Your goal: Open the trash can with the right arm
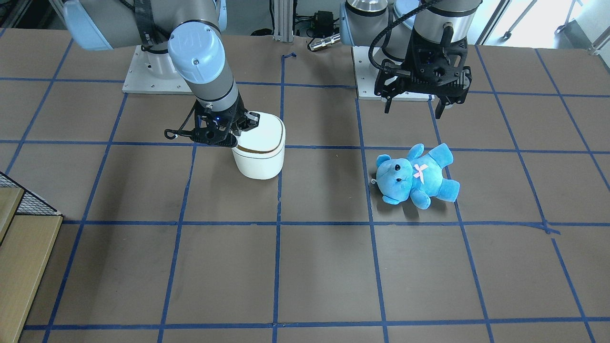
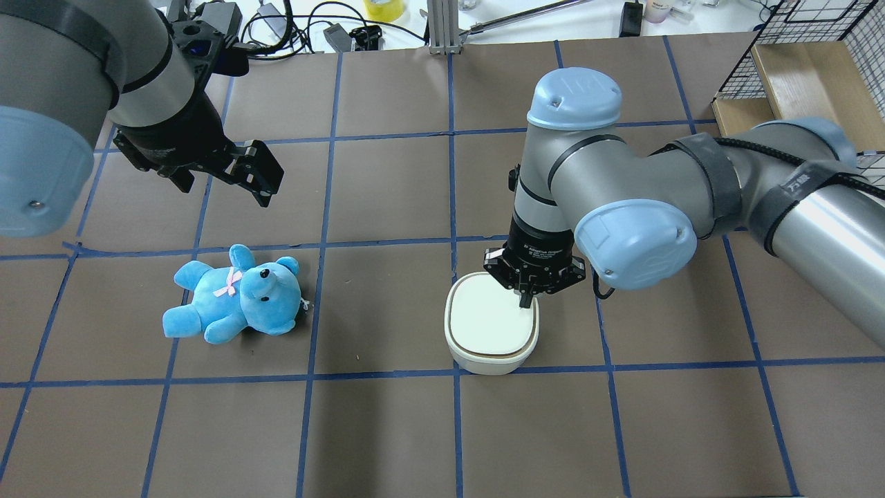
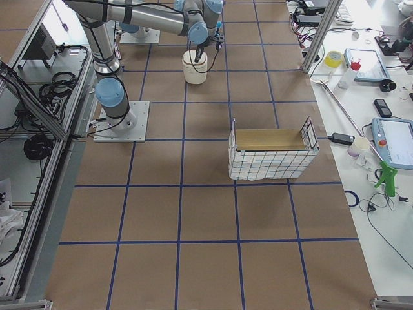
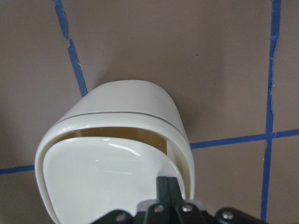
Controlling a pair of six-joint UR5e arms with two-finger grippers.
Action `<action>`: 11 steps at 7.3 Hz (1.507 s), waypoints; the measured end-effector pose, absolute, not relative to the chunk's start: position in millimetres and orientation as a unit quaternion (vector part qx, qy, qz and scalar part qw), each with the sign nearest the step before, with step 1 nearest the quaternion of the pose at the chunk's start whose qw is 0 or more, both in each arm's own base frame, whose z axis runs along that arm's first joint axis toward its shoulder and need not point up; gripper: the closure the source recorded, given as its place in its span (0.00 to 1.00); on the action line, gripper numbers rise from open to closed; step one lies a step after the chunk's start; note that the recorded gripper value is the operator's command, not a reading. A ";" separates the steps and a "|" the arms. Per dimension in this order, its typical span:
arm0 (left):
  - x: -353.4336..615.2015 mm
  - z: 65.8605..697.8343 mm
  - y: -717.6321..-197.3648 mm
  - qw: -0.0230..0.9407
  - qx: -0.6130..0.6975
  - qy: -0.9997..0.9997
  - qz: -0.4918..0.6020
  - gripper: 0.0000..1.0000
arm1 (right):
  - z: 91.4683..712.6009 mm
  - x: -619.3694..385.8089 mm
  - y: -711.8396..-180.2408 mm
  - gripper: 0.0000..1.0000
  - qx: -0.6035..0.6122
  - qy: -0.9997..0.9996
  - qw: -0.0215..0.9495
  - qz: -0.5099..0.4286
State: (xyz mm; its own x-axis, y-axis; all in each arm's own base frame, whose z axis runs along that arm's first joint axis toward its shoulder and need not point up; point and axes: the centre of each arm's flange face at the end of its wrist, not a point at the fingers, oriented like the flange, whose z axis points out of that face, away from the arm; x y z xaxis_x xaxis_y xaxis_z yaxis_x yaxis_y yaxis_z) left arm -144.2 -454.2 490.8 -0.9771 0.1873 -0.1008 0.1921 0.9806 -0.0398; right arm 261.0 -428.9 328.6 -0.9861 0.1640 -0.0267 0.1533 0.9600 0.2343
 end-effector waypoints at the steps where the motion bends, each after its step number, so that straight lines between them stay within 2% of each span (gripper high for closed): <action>1: -144.2 490.8 -454.2 0.048 0.095 0.994 -0.025 0.00 | 345.4 262.2 -436.8 0.27 0.088 0.991 0.026 0.102; 2: -144.2 490.8 -454.2 0.048 0.095 0.994 -0.025 0.00 | 367.2 262.0 -446.3 0.00 0.092 0.992 0.029 0.082; 4: -144.2 490.8 -454.2 0.048 0.095 0.994 -0.025 0.00 | 413.5 256.1 -466.1 0.00 0.091 0.995 0.021 0.030; 7: -144.2 490.8 -454.2 0.048 0.095 0.994 -0.025 0.00 | 445.4 221.5 -482.0 0.00 0.069 0.998 0.006 -0.008; 11: -144.2 490.8 -454.2 0.048 0.095 0.994 -0.025 0.00 | 479.0 149.3 -472.0 0.00 0.019 1.000 0.003 0.000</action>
